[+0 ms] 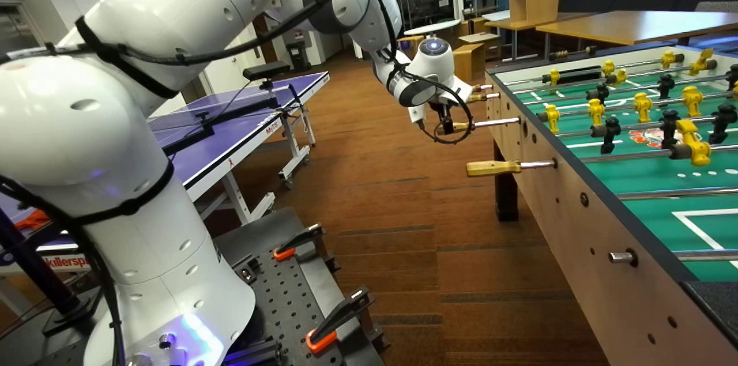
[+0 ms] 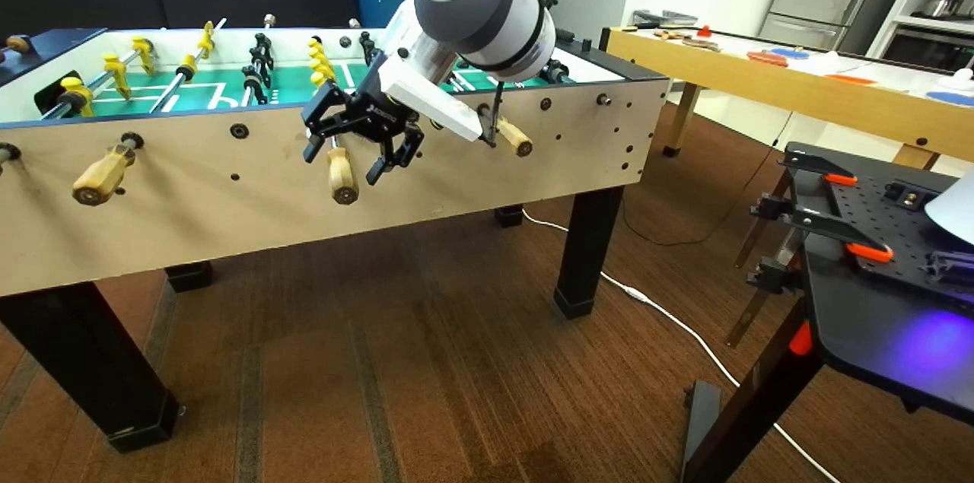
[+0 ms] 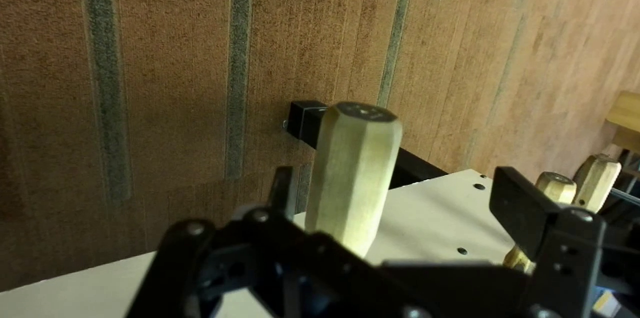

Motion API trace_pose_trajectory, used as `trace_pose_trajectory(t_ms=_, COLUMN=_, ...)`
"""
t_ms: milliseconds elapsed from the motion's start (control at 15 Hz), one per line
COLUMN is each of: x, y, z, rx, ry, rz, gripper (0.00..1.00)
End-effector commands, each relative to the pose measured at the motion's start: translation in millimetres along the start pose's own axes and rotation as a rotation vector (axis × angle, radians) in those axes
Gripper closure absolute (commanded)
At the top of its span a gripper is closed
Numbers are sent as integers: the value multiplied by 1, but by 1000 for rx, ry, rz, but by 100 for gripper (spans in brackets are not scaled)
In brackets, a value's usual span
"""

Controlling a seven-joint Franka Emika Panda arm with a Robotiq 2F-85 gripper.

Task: Push the fourth rod from the left to the right

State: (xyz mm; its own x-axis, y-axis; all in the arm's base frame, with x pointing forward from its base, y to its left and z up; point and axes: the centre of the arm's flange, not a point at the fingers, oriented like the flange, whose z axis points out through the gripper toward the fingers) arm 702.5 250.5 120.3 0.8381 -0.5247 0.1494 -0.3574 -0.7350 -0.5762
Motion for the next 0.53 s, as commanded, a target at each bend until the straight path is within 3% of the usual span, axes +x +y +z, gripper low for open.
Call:
trace_pose_trajectory(t_ms=0, x=7, y=-12, z=13, rx=-3, ry=-21, rz=36, gripper=0)
trace_pose_trajectory(t_ms=400, x=7, y=-10, z=22, rx=-17, ry=-35, rz=35, gripper=0)
trace_pose_trajectory(t_ms=467, x=7, y=-10, z=24, rx=-15, ry=-32, rz=33, gripper=25)
